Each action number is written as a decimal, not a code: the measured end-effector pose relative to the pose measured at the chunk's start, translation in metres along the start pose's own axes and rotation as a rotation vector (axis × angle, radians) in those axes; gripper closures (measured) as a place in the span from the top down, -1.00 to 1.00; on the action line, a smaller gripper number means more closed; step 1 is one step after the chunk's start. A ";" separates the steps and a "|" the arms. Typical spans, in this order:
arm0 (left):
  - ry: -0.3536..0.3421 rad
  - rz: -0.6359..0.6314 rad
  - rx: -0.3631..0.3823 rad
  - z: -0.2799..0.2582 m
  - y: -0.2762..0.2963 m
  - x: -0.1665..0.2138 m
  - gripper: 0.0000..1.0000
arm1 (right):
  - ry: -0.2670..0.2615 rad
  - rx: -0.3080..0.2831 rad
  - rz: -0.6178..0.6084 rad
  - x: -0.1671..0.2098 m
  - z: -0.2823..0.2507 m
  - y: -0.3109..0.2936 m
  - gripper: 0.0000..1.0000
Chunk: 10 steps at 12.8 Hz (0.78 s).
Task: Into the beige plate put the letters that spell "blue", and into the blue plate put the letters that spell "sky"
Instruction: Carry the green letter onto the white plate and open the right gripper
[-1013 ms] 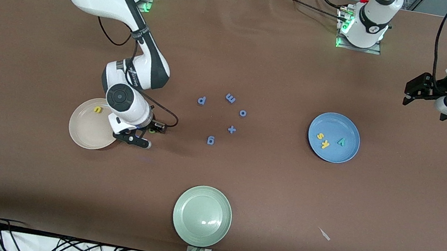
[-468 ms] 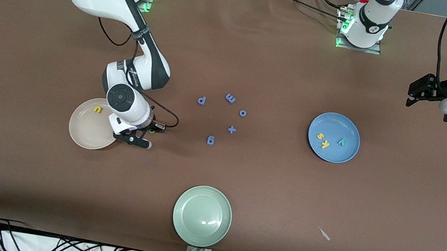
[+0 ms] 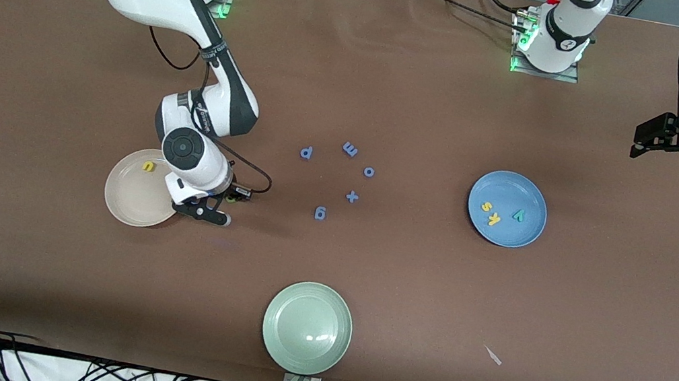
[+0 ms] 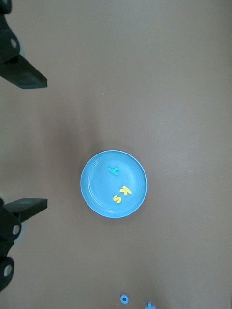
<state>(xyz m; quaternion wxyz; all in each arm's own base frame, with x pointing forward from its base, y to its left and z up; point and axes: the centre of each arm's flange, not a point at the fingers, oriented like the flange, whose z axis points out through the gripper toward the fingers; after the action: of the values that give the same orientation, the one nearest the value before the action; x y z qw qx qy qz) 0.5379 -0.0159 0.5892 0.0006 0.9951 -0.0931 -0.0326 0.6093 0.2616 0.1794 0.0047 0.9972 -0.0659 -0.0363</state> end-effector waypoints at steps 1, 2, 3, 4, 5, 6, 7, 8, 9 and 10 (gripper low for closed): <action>0.000 -0.001 0.000 0.000 0.001 0.000 1.00 | -0.007 -0.008 -0.025 0.004 -0.002 0.005 -0.33; 0.001 -0.001 0.000 0.000 0.001 0.000 1.00 | -0.015 -0.020 -0.056 0.011 -0.007 0.014 -0.33; 0.001 -0.002 0.000 -0.001 0.001 0.000 1.00 | -0.029 -0.031 -0.086 0.020 -0.014 0.027 -0.33; 0.001 -0.003 0.000 -0.001 0.001 0.000 1.00 | -0.038 -0.036 -0.104 0.028 -0.021 0.039 -0.33; 0.001 -0.003 0.001 -0.001 0.002 0.000 1.00 | -0.042 -0.037 -0.113 0.033 -0.028 0.048 -0.33; 0.001 -0.003 0.001 -0.001 0.002 0.000 1.00 | -0.048 -0.040 -0.126 0.036 -0.036 0.055 -0.33; 0.002 -0.001 0.001 -0.001 0.003 0.001 1.00 | -0.056 -0.048 -0.145 0.038 -0.043 0.061 -0.33; 0.002 0.001 0.001 -0.001 0.004 0.001 1.00 | -0.065 -0.057 -0.164 0.041 -0.049 0.068 -0.33; 0.002 0.004 0.001 -0.001 0.006 0.001 1.00 | -0.070 -0.065 -0.181 0.044 -0.054 0.075 -0.33; 0.002 0.006 0.002 -0.001 0.007 0.001 1.00 | -0.073 -0.071 -0.196 0.047 -0.057 0.082 -0.33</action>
<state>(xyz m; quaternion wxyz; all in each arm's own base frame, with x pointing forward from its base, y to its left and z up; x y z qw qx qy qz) 0.5378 -0.0232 0.5905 0.0000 0.9949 -0.0964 -0.0312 0.6488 0.1743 0.2342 0.0342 0.9960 0.0330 -0.0751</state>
